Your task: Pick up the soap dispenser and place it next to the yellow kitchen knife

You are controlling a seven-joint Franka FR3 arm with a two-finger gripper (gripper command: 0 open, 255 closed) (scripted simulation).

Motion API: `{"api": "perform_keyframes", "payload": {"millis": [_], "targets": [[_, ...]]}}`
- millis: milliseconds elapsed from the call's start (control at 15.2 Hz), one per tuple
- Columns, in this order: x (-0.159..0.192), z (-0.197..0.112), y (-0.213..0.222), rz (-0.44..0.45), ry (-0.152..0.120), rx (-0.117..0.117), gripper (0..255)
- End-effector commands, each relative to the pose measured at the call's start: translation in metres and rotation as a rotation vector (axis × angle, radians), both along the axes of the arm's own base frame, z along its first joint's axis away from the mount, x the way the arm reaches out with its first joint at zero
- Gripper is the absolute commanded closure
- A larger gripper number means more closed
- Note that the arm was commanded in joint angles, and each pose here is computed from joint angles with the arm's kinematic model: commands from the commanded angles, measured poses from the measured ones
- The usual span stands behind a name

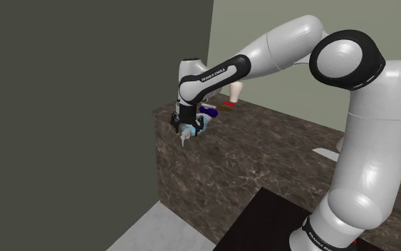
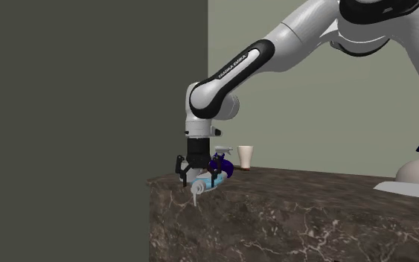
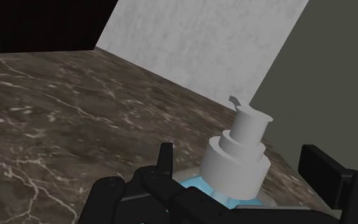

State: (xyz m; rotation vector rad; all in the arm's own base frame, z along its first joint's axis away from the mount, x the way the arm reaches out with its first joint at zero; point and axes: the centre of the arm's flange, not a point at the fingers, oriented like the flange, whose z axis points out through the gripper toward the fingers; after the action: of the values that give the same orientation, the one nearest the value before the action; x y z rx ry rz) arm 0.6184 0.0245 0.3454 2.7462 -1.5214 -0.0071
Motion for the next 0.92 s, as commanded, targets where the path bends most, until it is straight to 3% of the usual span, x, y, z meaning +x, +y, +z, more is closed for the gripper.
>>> {"api": "perform_keyframes", "payload": {"millis": [0, 396, 462, 858], "targets": [[-0.0003, -0.0016, -0.0001, 0.000, -0.001, 0.000, 0], [-0.0003, -0.0016, -0.0001, 0.000, -0.001, 0.000, 0], [-0.0003, -0.0016, -0.0001, 0.000, -0.001, 0.000, 255], [-0.0003, -0.0016, 0.0000, 0.000, -0.001, 0.000, 255]]}}
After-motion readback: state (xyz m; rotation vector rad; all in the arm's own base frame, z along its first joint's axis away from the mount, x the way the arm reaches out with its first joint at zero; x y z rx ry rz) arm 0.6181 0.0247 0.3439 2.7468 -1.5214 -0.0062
